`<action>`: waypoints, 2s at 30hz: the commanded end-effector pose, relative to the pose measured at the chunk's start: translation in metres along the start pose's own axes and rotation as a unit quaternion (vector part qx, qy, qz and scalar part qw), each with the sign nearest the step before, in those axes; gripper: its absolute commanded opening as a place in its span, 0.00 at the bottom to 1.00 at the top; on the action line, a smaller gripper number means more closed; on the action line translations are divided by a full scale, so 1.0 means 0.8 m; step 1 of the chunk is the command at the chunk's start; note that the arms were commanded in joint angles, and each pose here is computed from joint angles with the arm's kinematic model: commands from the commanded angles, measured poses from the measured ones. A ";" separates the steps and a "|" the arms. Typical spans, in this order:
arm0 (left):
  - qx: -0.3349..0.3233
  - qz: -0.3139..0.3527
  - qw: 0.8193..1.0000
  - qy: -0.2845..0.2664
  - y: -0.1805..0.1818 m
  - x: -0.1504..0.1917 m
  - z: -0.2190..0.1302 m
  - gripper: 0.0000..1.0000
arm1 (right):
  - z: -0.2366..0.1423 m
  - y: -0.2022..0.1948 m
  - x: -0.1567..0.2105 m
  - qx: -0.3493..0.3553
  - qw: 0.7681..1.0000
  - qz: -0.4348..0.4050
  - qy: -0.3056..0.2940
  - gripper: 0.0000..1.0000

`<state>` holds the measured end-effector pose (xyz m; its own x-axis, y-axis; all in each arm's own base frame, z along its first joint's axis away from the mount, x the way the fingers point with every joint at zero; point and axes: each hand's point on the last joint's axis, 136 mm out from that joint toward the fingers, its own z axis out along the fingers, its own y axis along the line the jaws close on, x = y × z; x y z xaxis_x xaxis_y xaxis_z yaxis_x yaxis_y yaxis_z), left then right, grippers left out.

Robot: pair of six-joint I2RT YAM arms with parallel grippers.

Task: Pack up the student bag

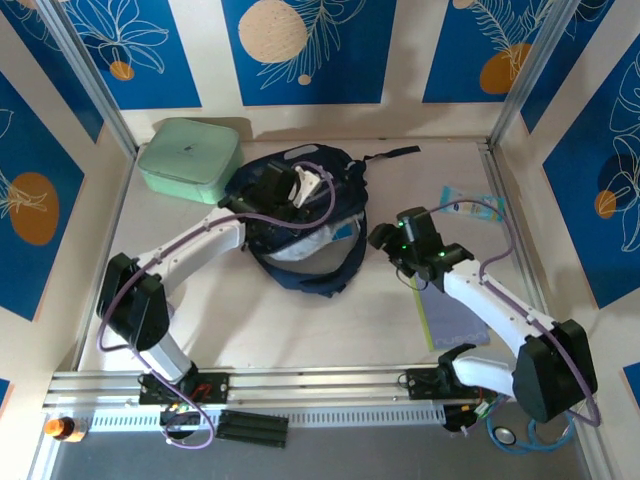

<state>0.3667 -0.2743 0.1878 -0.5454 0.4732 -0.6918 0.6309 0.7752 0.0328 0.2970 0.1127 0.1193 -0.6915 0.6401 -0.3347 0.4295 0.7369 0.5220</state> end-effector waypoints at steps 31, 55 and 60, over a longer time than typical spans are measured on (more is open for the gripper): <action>0.170 -0.207 0.963 -0.008 -0.148 -0.032 0.048 1.00 | 0.081 -0.116 -0.010 0.087 0.976 0.163 0.116 0.80; 0.292 -0.310 0.900 0.094 -0.285 -0.041 0.138 0.94 | 0.067 -0.162 -0.117 0.138 0.975 0.162 0.063 0.77; 0.274 -0.295 0.908 0.113 -0.292 -0.031 0.154 0.94 | 0.072 -0.176 -0.103 0.149 0.971 0.170 0.080 0.77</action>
<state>0.3056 -0.5129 0.1154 -0.9369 0.1337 -0.3231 0.3349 0.6081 -0.7197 0.3399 -0.0353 0.0381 -0.5267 0.8466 -0.0763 0.7760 0.5155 0.3635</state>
